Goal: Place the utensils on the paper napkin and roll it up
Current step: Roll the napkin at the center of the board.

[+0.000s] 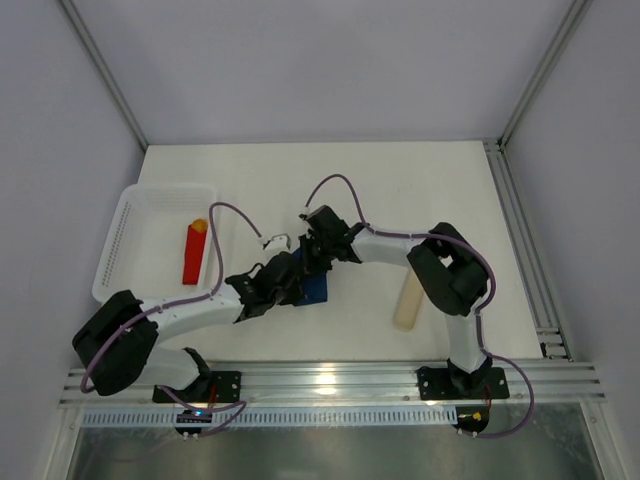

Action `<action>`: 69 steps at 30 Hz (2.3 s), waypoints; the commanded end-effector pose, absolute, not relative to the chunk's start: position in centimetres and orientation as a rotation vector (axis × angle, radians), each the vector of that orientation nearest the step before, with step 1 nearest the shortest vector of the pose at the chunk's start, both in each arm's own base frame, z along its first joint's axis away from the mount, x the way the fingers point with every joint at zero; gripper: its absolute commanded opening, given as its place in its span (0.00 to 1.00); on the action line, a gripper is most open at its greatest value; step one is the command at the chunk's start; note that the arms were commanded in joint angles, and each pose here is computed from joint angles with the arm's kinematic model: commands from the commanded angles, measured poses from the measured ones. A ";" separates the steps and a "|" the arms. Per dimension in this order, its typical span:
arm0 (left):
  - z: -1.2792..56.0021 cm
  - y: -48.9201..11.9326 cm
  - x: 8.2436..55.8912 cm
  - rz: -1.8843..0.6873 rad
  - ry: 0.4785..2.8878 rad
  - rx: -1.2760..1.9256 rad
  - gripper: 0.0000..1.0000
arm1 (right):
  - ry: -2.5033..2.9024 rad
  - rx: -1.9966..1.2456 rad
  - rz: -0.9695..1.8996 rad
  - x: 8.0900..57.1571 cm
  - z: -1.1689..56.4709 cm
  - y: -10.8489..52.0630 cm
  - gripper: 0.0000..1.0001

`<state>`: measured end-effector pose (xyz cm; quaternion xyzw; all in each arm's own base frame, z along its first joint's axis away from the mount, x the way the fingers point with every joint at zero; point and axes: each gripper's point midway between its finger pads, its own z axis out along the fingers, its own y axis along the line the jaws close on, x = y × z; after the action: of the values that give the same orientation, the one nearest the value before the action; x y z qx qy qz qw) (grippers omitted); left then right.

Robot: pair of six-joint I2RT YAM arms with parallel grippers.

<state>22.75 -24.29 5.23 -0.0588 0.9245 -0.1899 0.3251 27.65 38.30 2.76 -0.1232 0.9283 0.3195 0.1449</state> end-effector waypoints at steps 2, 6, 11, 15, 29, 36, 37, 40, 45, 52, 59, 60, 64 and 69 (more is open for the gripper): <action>6.3 -26.0 24.6 -0.538 2.363 -0.150 0.00 | 2.624 -0.379 0.950 28.2 4.2 39.7 0.04; 5.7 -26.2 24.9 -0.516 2.372 -0.137 0.00 | 2.625 -0.384 0.946 28.1 4.1 39.8 0.03; 5.2 -25.8 25.2 -0.479 2.369 -0.132 0.00 | 2.627 -0.389 0.942 28.1 4.1 39.8 0.04; 5.0 -25.7 25.1 -0.472 2.370 -0.137 0.00 | 2.629 -0.387 0.941 28.0 4.0 39.7 0.04; 3.6 -25.2 24.8 -0.439 2.402 -0.151 0.00 | 2.633 -0.402 0.940 27.8 3.9 39.7 0.04; 2.8 -24.1 24.2 -0.409 2.416 -0.186 0.00 | 2.611 -0.423 0.929 28.0 4.8 39.6 0.11; 2.7 -24.1 24.1 -0.406 2.418 -0.188 0.00 | 2.609 -0.426 0.931 28.0 5.0 39.6 0.12; 2.5 -23.9 23.9 -0.409 2.425 -0.192 0.00 | 2.595 -0.436 0.924 28.1 5.6 39.6 0.17; 2.4 -23.8 23.7 -0.412 2.423 -0.198 0.00 | 2.563 -0.461 0.872 28.5 6.7 39.0 0.35; 2.0 -23.7 23.6 -0.407 2.429 -0.203 0.00 | 2.512 -0.453 0.847 29.3 9.1 38.4 0.40; 2.0 -23.6 23.5 -0.410 2.429 -0.202 0.00 | 2.490 -0.396 0.806 30.4 10.4 35.9 0.41; 2.1 -23.7 23.5 -0.415 2.428 -0.204 0.00 | 2.496 -0.385 0.803 30.4 10.1 35.3 0.40; 2.1 -23.8 23.5 -0.425 2.428 -0.204 0.00 | 2.481 -0.351 0.811 30.8 10.3 33.7 0.22; 2.1 -24.0 23.5 -0.431 2.432 -0.202 0.00 | 2.475 -0.397 0.881 30.5 9.6 34.1 0.04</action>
<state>23.24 -24.43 1.97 -0.0714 0.9311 -0.1688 0.3153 30.82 32.76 8.26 -0.1181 0.9231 0.2881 0.2256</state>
